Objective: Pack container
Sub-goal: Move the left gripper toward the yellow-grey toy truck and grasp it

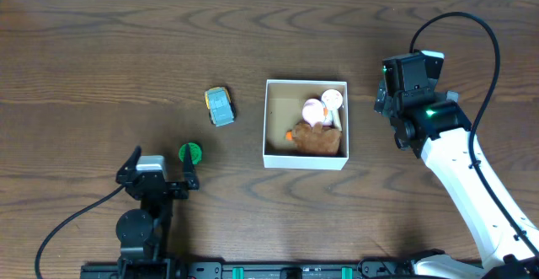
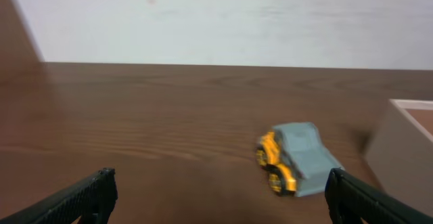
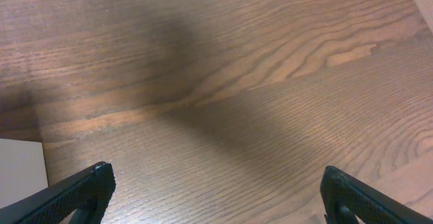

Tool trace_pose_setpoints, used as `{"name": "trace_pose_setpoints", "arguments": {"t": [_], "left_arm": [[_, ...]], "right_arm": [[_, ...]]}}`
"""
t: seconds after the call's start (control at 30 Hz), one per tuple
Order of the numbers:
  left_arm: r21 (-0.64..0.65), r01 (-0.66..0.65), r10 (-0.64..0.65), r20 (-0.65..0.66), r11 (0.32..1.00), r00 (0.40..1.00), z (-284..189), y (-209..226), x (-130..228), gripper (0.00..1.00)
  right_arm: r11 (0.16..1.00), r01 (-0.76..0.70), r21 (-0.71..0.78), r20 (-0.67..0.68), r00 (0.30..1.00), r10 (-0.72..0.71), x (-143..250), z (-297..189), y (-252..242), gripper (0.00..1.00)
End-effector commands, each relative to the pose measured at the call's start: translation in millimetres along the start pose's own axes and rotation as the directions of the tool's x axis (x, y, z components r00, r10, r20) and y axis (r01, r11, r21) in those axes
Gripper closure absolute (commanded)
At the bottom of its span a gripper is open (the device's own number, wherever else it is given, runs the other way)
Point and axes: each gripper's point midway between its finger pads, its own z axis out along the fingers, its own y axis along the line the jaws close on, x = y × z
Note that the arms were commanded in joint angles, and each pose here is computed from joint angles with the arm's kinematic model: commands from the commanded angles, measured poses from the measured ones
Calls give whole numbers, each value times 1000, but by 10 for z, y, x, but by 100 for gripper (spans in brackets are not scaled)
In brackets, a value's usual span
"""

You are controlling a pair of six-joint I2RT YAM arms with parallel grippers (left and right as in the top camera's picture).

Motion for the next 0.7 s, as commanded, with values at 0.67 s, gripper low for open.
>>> {"name": "trace_pose_setpoints", "arguments": {"t": [0.67], "left_arm": [[129, 228, -101, -619, 965, 779, 459, -549, -871, 2]], "right_arm": [[1000, -15, 6, 11, 1000, 15, -48, -24, -33, 1]]}}
